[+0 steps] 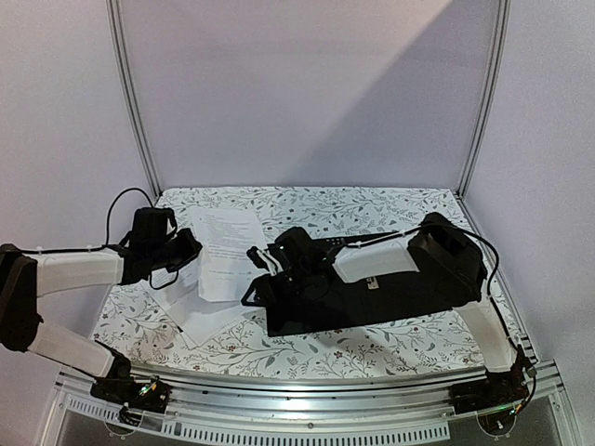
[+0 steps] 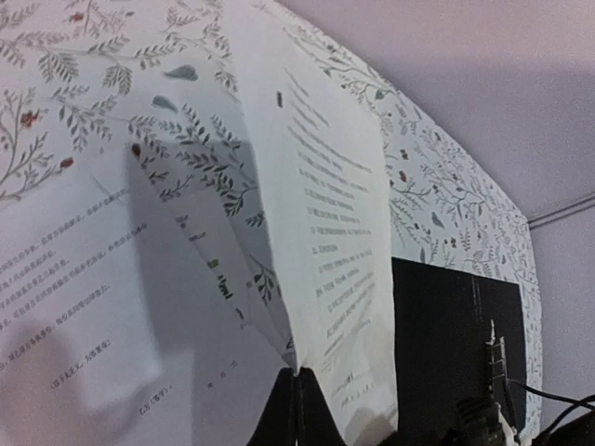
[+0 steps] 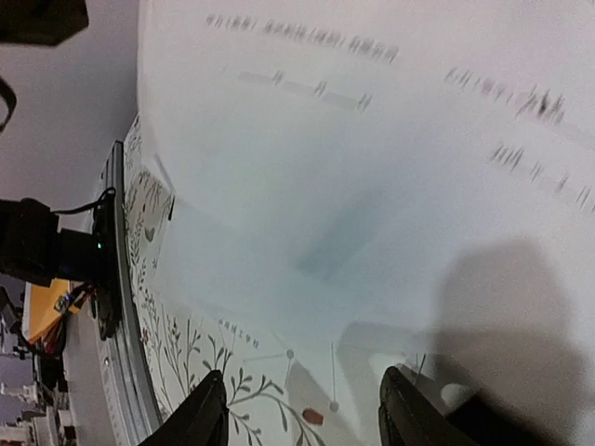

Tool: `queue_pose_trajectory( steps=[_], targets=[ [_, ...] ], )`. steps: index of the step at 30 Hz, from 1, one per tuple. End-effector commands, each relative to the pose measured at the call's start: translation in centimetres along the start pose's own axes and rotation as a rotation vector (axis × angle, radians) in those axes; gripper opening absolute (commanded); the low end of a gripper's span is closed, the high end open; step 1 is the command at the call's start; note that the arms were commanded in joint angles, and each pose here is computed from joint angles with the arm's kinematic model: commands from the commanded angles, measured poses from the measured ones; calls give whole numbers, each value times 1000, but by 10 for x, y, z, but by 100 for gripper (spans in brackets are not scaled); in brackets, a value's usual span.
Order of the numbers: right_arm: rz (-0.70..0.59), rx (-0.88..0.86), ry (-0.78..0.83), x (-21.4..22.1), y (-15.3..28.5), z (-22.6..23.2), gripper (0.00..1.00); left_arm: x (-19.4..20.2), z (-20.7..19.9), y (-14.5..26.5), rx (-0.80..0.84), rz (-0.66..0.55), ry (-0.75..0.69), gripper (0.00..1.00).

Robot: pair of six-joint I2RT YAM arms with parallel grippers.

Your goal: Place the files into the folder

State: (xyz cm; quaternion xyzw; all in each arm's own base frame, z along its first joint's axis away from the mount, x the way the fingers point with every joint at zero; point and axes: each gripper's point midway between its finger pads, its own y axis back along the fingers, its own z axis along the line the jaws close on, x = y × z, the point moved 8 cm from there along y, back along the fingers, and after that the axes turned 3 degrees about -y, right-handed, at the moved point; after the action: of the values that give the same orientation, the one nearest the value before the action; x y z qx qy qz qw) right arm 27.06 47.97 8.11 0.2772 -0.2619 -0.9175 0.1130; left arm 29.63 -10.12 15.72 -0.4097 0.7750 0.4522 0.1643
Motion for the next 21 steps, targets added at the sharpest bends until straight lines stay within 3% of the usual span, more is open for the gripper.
queue_pose_trajectory(
  steps=[1, 4, 11, 21],
  targets=[
    [-10, 31, 138, -10, 53, 27, 57, -31, -28, 6, 87, -69, -167, 0],
    [-89, 38, 136, -20, 92, 23, 66, -40, -44, 14, 177, -83, -250, 0],
    [-351, -97, -56, -32, 187, -34, 75, -47, -76, 37, 370, -120, -396, 0],
    [-407, -190, -20, -45, 192, -38, 80, -18, -147, 67, 750, -7, -568, 0]
  ],
)
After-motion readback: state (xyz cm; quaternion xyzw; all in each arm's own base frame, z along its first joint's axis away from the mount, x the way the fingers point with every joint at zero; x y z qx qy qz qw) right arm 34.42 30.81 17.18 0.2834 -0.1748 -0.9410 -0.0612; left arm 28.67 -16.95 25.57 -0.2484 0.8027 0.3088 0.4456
